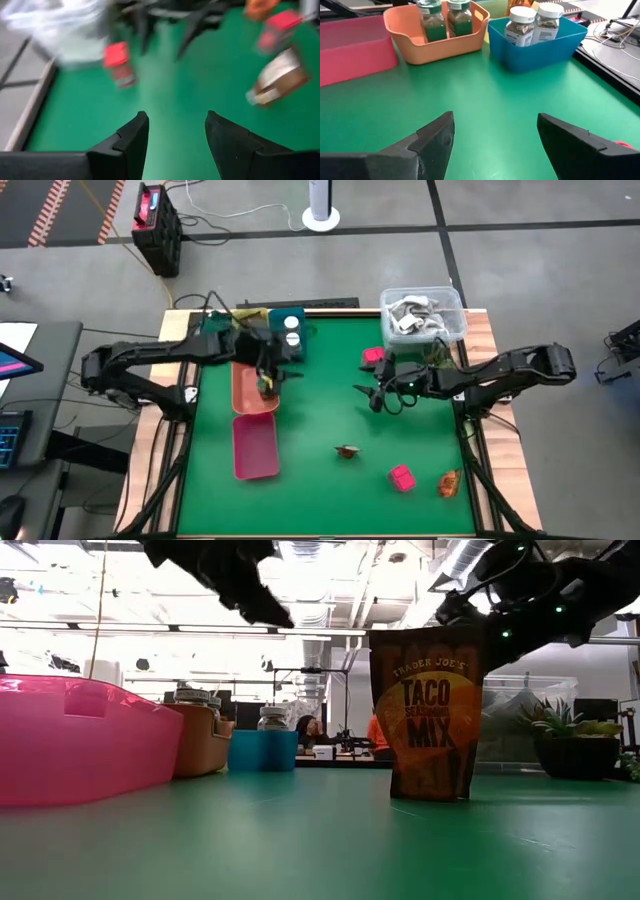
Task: Sort spices by type
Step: Put the top orange seasoning pack into the yellow bin
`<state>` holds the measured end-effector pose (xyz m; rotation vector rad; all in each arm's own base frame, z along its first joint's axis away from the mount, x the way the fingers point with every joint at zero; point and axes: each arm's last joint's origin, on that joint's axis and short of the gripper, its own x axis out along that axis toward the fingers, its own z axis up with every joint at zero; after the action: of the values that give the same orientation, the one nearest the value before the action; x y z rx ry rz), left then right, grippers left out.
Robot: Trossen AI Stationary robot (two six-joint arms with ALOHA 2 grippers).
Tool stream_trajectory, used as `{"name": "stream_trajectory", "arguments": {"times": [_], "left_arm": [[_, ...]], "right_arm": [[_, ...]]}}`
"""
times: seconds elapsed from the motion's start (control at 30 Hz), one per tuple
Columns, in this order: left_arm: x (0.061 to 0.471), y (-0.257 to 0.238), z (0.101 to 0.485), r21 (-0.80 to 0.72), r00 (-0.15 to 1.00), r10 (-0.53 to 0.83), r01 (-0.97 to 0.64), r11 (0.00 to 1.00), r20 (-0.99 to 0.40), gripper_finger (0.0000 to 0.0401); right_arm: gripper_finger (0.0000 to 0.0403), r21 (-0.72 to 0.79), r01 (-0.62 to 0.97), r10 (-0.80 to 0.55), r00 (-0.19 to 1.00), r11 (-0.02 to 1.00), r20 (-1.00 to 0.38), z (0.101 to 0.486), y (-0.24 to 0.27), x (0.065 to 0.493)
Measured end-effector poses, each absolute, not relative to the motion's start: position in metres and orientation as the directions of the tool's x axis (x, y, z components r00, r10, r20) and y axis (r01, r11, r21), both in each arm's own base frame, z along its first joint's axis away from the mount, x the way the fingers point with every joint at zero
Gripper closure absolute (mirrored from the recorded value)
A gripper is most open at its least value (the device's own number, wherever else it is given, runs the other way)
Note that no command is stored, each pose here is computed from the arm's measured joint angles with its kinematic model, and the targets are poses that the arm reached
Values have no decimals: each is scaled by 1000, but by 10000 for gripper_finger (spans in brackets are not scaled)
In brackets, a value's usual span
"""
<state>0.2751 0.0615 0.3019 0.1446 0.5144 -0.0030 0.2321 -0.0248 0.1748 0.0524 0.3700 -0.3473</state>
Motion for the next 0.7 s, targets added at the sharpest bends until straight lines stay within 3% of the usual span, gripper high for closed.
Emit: {"name": "stream_trajectory", "arguments": {"times": [0.47, 0.7], "left_arm": [[339, -39, 258, 77, 900, -118, 165, 983, -420, 211], [353, -61, 238, 25, 900, -160, 185, 982, -405, 161]], "right_arm": [[93, 21, 357, -337, 898, 934, -284, 173, -24, 217], [93, 12, 391, -373, 886, 920, -277, 171, -25, 214]]}}
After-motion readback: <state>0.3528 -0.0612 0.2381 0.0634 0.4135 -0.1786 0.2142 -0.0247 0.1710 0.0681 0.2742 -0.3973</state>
